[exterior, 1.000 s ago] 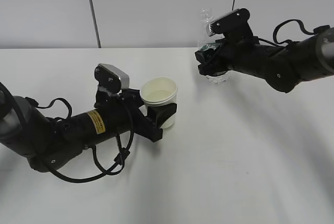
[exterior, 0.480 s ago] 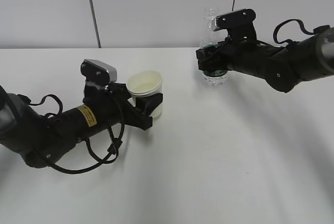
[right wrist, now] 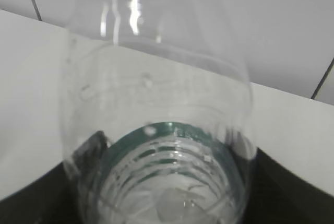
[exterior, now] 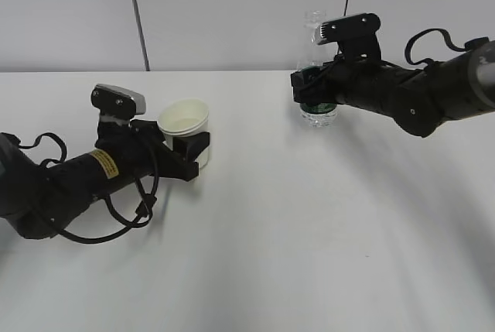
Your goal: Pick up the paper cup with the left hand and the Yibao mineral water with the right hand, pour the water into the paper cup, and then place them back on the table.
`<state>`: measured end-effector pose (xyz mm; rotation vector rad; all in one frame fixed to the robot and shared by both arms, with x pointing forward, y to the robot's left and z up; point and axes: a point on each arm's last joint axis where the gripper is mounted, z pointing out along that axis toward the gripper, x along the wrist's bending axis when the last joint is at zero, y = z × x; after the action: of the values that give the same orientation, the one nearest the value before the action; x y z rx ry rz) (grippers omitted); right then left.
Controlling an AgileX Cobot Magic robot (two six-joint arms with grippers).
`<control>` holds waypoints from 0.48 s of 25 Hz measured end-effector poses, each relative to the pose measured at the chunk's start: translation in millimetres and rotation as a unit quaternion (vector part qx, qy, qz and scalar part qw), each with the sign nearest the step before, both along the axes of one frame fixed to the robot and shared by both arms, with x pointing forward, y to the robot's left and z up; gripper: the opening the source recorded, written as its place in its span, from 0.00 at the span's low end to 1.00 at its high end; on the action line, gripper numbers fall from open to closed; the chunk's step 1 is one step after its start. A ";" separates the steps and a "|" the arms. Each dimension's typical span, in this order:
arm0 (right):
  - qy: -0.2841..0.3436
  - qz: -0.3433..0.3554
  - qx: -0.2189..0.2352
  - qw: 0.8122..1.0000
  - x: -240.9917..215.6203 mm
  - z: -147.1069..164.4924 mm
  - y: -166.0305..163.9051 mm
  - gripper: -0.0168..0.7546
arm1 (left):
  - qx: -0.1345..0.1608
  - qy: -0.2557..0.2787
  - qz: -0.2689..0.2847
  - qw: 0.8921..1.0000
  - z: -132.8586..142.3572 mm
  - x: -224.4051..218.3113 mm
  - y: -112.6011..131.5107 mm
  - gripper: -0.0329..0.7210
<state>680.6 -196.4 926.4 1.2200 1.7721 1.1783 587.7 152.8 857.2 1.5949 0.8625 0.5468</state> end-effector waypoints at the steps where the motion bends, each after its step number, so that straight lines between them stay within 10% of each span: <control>1: 0.000 0.000 0.001 1.000 0.0 0.0 0.0 0.66 | 0.004 0.002 0.003 1.000 -0.6 0.8 2.1 0.63; 12: 0.004 -0.002 0.006 1.000 -2.3 -2.8 -0.3 0.66 | 0.022 0.003 0.036 0.999 -2.9 10.3 29.4 0.63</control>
<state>678.3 -196.6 923.5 1.2362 1.7715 1.1849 598.0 182.2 854.4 1.6115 0.9218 0.6168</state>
